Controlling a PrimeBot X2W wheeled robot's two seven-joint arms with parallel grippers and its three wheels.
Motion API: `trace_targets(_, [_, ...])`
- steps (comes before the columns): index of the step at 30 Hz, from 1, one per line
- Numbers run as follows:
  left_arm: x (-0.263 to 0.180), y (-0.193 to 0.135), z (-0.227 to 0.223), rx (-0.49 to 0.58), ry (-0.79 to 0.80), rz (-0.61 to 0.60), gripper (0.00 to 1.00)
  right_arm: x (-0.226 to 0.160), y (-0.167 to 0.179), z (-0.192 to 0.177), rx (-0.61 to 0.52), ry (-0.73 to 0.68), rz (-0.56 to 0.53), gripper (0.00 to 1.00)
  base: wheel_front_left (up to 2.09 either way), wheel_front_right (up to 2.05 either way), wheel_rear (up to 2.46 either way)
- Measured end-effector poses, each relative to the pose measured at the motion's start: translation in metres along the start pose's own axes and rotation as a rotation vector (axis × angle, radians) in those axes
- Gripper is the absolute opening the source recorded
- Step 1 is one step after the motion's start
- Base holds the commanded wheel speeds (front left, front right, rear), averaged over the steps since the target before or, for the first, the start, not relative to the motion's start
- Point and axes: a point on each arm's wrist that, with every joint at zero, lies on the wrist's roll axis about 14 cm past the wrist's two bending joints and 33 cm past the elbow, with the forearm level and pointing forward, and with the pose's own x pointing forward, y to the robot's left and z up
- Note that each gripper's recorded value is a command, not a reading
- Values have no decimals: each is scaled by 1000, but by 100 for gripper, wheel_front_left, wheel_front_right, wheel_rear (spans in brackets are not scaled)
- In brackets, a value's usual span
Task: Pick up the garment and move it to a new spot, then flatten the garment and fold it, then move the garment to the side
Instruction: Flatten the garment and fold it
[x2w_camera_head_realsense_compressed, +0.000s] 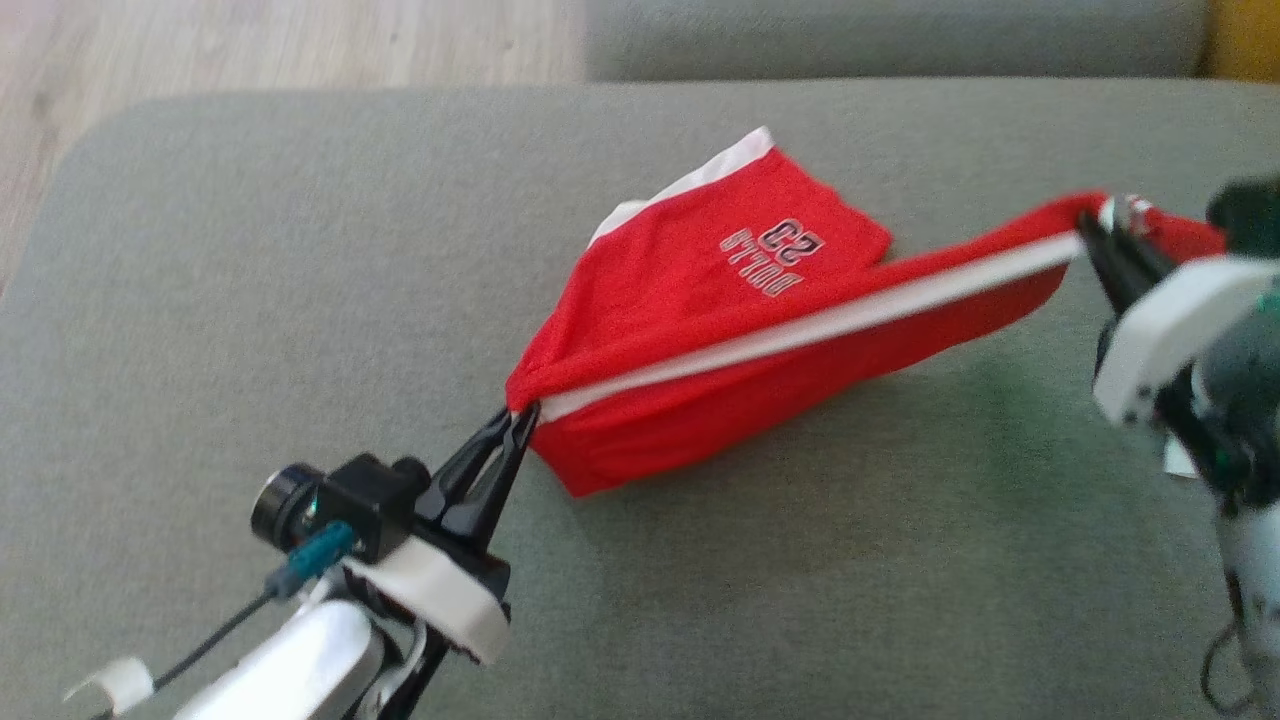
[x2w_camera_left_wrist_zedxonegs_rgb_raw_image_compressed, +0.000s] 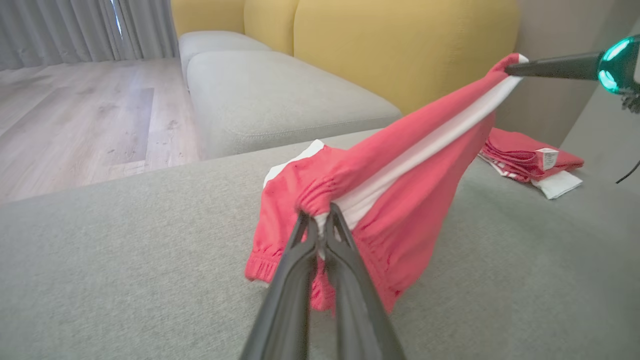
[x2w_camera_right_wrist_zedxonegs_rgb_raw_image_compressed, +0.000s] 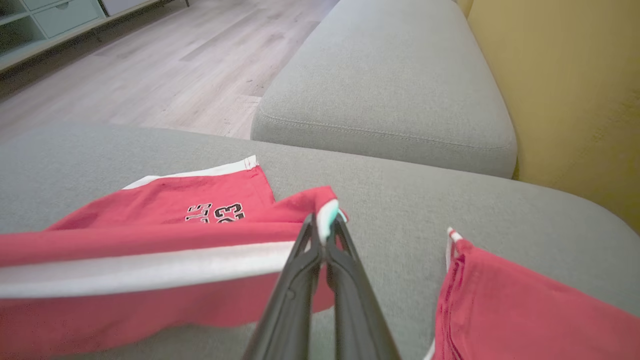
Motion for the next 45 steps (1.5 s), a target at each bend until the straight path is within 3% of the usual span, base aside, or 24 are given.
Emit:
trace_targets(15, [32, 56, -30, -29, 107, 114, 0, 131, 39, 22, -223, 149, 127, 0, 0, 0, 0])
trace_targets(23, [44, 82, -46, -34, 150, 163, 0, 175, 54, 2, -338, 206, 157, 0, 0, 0, 0])
trace_targets(37, [53, 98, -70, -37, 211, 187, 0, 218, 78, -18, -367, 229, 207, 0, 0, 0, 0])
trace_targets(38, [52, 99, -71, -36, 217, 189, 0, 218, 78, -20, -358, 236, 206, 4, 0, 0, 0])
trace_targets(39, [52, 99, -74, -37, 225, 183, 0, 219, 77, -21, -361, 244, 204, 100, 0, 0, 0])
trace_targets(41, [52, 97, -77, -37, 236, 181, 100, 219, 75, -25, -364, 256, 200, 100, 0, 0, 0])
trace_targets(45, [53, 99, -77, -34, 230, 188, 100, 219, 70, -20, -360, 232, 186, 100, 0, 0, 0])
